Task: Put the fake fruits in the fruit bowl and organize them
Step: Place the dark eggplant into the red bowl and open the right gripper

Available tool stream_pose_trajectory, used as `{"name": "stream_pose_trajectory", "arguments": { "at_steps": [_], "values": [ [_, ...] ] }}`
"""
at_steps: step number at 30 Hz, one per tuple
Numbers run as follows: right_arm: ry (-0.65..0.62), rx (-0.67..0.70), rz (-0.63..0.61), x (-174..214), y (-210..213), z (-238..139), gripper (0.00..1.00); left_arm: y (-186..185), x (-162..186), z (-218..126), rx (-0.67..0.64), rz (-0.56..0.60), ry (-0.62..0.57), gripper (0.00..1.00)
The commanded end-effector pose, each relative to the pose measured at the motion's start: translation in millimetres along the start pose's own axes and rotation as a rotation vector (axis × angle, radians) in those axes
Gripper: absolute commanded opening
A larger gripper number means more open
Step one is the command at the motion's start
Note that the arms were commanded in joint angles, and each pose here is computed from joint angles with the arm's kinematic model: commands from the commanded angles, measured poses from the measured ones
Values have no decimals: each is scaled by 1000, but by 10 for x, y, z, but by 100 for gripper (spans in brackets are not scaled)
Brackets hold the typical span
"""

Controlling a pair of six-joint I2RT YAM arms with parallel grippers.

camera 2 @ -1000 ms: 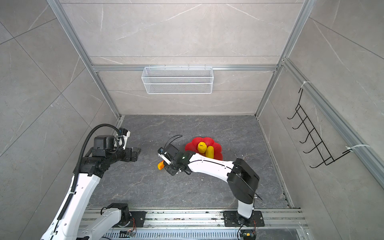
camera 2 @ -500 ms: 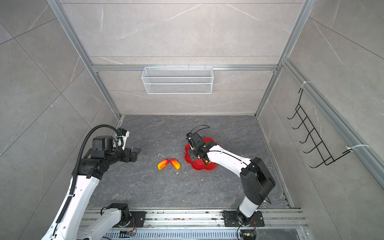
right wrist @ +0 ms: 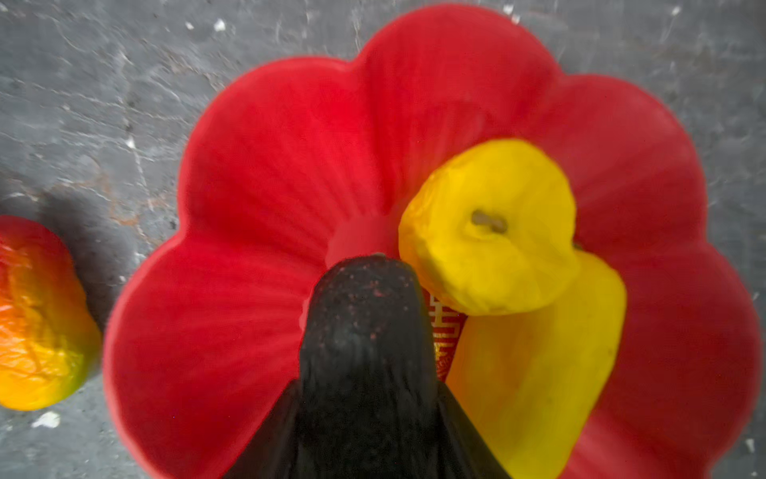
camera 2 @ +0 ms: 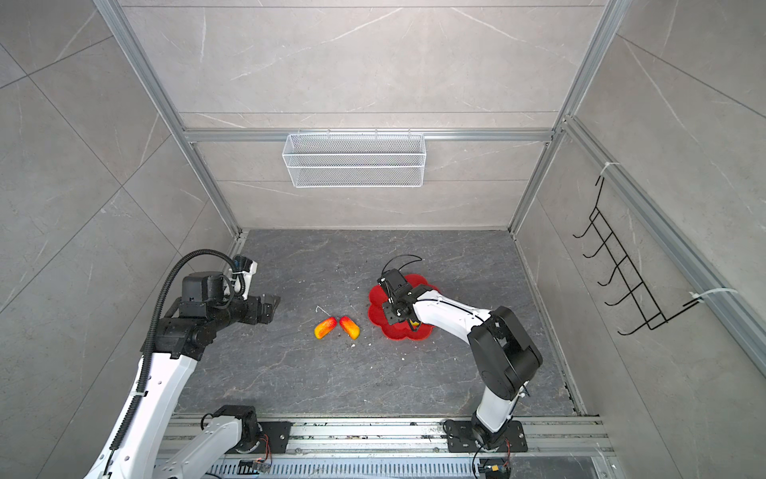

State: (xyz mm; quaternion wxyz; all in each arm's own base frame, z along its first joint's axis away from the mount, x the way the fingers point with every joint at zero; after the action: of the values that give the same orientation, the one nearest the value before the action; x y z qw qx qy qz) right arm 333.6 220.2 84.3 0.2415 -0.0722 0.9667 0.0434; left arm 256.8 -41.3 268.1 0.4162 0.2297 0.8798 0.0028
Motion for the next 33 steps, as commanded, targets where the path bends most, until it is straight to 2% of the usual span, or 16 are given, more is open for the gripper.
{"name": "stream_pose_trajectory", "arguments": {
  "at_steps": [1, 10, 18, 23, 33],
  "values": [
    [5, 28, 53, 44, -68, 76, 31, -4, -65, -29, 8, -3, -37, 100],
    [38, 61, 62, 143, -145, 193, 32, -3, -54, -3, 10, -4, -27, 100],
    [50, 75, 57, 171, -169, 249, 41, -7, -56, 20, 17, -4, -21, 100],
    [43, 69, 52, 124, -162, 185, 53, -3, -56, 20, 15, -2, -21, 100],
    [-12, 10, 41, -84, -98, -226, 76, -16, -66, -22, 15, 1, -39, 100]
  ]
}}
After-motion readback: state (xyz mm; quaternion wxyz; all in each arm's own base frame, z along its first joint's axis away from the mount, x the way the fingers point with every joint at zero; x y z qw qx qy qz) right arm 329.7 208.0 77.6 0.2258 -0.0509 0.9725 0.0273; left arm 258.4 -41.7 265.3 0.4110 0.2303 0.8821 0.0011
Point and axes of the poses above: each gripper's point midway between its finger pads, its own z axis out along the fingers, its own y axis along the line the jaws close on, x = y × z, the point moved 2 cm from there along -z, back along the fingers, and after that the axes turned 15 degrees about z, right-handed, at the moved point
